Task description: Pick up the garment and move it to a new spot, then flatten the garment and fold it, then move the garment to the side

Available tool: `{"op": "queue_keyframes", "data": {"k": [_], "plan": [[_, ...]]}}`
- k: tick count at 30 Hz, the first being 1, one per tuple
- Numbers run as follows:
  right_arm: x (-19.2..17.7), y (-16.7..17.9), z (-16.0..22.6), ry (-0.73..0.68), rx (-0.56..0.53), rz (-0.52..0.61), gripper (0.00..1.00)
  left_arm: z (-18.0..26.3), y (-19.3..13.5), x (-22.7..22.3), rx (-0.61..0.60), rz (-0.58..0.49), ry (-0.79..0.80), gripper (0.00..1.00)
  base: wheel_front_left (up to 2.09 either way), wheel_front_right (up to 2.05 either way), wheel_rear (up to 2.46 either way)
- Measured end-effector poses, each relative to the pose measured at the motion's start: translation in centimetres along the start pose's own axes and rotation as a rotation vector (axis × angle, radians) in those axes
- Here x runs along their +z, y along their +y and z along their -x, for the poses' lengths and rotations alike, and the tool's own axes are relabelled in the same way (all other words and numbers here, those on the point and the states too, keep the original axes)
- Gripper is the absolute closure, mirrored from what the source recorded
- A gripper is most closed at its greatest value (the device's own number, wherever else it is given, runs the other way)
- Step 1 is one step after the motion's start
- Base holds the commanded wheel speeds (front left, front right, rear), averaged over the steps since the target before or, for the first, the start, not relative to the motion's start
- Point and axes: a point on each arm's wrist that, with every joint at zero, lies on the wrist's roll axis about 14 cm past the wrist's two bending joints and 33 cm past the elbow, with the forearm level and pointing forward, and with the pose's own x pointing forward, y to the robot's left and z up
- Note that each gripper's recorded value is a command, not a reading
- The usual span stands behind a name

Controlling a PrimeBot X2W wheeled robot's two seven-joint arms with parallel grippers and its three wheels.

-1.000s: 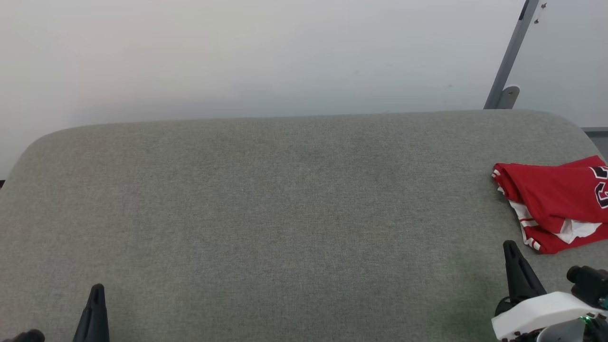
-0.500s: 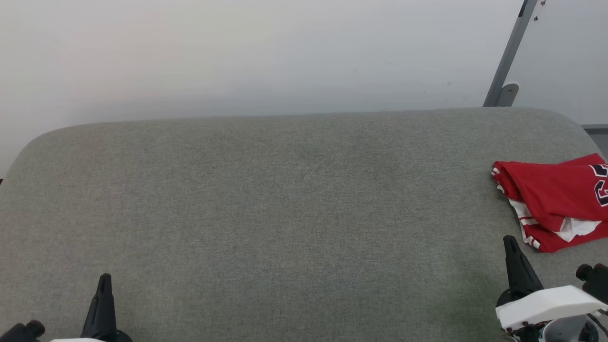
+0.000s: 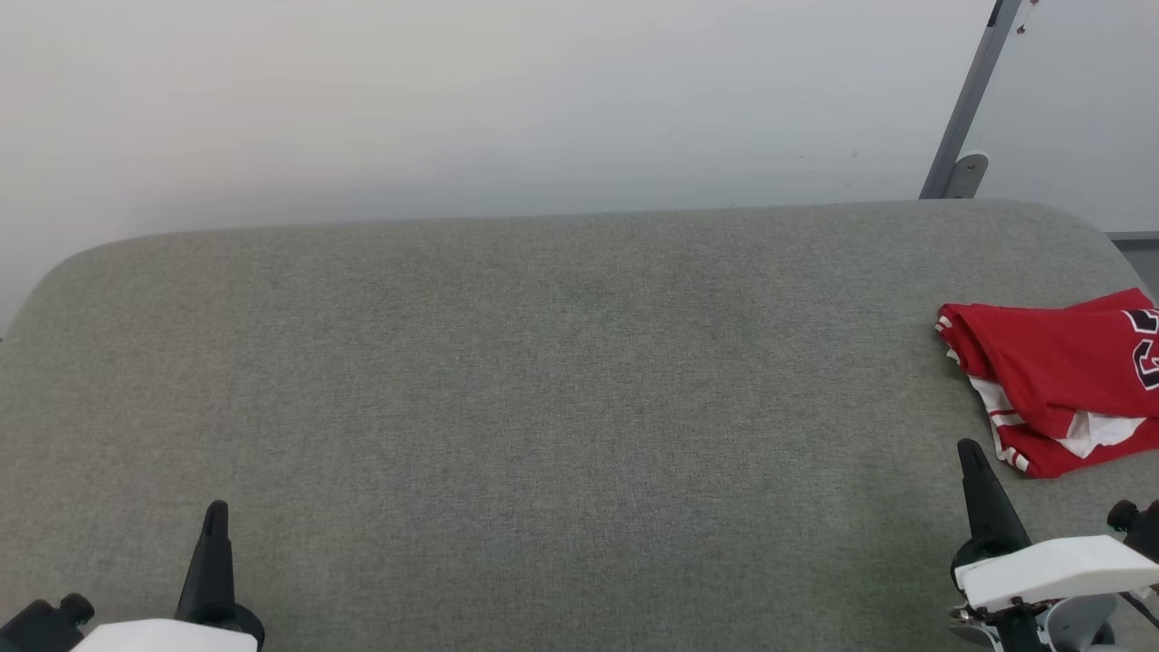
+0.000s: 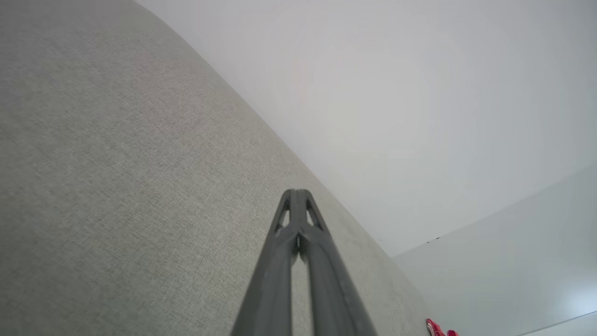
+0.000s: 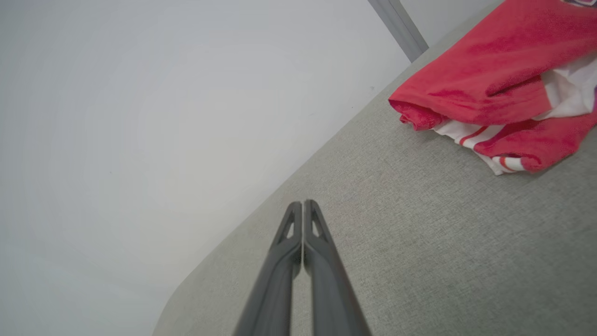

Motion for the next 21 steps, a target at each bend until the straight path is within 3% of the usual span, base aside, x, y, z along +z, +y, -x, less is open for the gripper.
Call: {"op": "queue_keyframes", "data": {"k": [21], "plan": [[0.0,0.4,-0.5,0.001,0.006,-0.229,1.0,-1.2,-1.1,-0.9,-0.012,0.219,0.032,1.0,0.0,0.0,0.0]]}}
